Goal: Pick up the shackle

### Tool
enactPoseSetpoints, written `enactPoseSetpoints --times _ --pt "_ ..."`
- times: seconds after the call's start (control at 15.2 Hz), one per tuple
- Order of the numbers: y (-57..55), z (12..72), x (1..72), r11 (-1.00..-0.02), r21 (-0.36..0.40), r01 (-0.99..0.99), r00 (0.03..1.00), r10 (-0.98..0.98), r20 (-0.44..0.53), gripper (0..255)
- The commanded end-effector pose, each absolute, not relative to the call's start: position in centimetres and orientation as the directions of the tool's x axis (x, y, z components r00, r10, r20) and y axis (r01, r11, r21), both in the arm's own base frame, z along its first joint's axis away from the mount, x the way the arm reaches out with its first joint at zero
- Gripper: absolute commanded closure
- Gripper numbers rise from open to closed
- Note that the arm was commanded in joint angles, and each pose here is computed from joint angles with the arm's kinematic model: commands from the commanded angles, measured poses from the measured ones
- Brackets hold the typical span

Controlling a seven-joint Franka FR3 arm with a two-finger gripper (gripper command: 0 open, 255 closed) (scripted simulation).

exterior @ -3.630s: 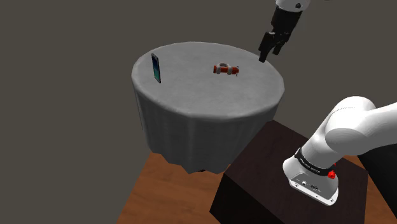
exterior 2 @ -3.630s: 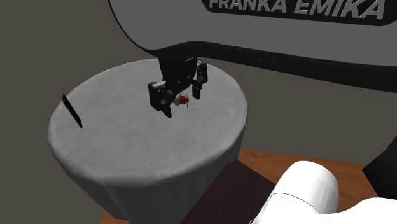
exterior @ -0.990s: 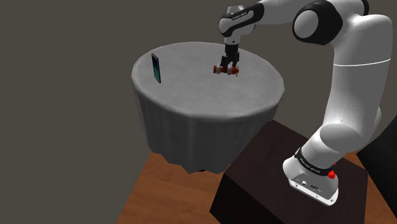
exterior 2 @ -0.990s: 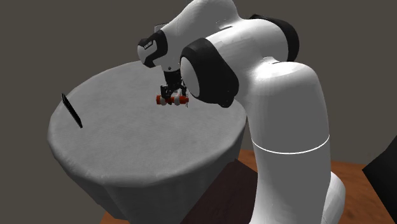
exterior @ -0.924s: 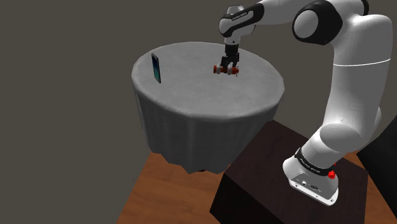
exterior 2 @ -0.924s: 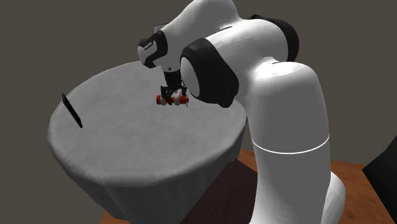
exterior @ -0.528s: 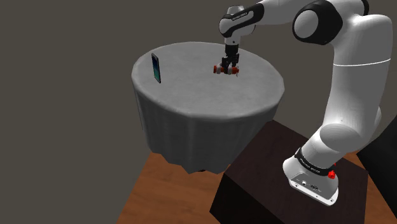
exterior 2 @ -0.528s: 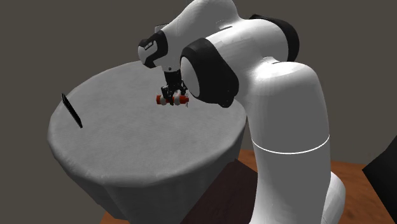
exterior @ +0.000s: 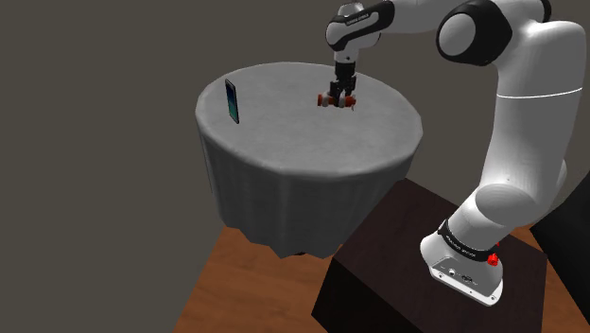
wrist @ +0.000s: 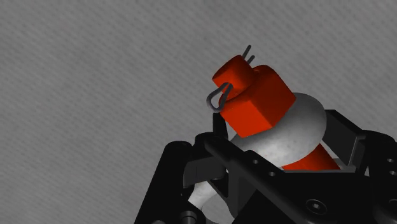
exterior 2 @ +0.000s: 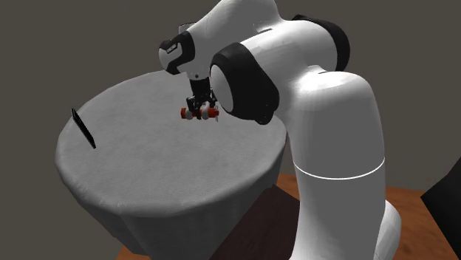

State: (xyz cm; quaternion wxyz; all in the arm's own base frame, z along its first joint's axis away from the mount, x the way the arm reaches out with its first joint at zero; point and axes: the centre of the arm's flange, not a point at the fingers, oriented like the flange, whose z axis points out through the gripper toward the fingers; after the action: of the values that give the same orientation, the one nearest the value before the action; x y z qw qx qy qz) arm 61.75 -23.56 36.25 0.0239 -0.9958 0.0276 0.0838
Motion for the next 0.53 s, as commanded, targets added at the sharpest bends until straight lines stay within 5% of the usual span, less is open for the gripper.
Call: enactPoseSetpoints --times 0.0,0.46 --pt "-23.5 37.3 61.7 -0.997 -0.043 -0.059 0.984 -0.051 -0.168 255" --pt "-23.5 41.0 61.7 -0.997 -0.043 -0.059 0.984 -0.051 -0.168 255"
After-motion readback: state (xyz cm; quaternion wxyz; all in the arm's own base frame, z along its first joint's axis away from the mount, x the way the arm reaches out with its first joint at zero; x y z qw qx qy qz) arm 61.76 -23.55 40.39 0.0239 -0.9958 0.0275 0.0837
